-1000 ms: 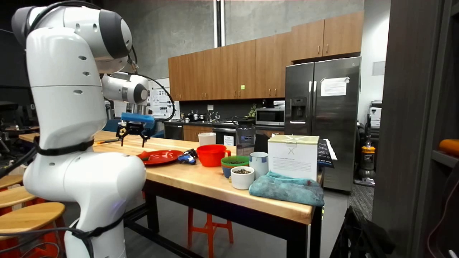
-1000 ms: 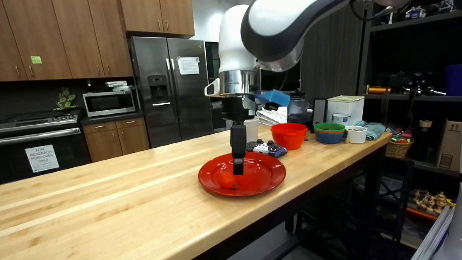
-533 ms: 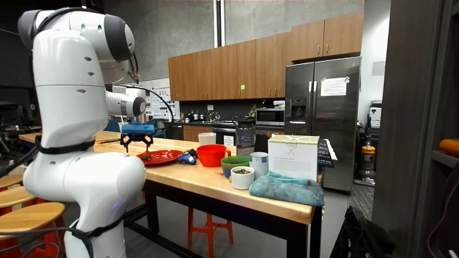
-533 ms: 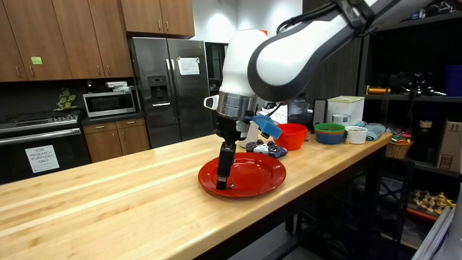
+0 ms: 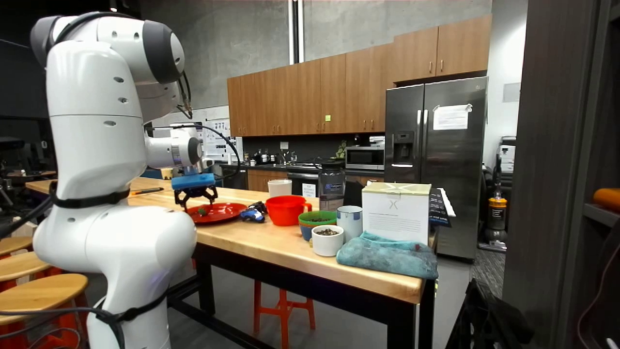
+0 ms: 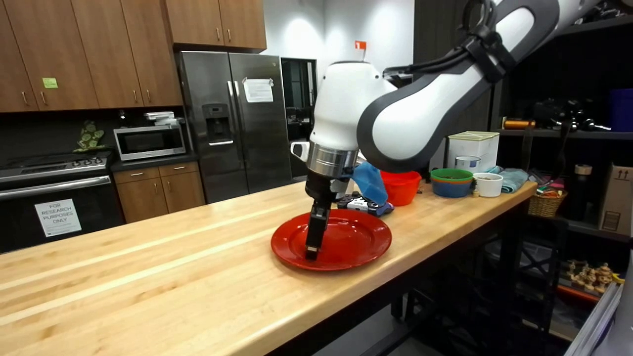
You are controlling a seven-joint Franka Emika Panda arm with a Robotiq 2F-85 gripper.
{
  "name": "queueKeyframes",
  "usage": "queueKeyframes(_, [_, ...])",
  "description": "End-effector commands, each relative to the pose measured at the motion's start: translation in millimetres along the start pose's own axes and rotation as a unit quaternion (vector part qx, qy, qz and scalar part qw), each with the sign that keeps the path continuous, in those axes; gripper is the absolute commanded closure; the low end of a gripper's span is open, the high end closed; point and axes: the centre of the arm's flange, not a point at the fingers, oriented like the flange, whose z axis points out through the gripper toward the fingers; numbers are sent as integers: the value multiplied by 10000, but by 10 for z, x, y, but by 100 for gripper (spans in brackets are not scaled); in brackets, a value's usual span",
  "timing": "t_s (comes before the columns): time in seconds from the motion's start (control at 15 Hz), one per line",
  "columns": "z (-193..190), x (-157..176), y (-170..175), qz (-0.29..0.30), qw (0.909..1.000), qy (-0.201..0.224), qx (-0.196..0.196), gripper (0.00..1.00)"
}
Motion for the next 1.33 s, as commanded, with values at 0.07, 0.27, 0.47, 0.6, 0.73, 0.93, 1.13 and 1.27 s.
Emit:
queueKeyframes(0.07, [71, -83, 138, 199, 9994, -85, -277, 0])
queueKeyframes(0.27, [59, -71, 183, 313, 9992, -62, -219, 0])
queueKeyframes(0.47, [-28, -21, 216, 380, 9993, -21, -60, 0])
queueKeyframes(0.6, [-70, 26, 237, 458, 9989, 29, 23, 0])
queueKeyframes(0.73, [-91, 78, 221, 600, 9978, 183, 204, 0])
queueKeyframes(0.93, [-130, 139, 179, 751, 9957, 282, 464, 0])
queueKeyframes(1.13, [-126, 146, 139, 831, 9941, 295, 629, 0])
queueKeyframes(1.27, [-75, 132, 130, 863, 9940, 262, 616, 0])
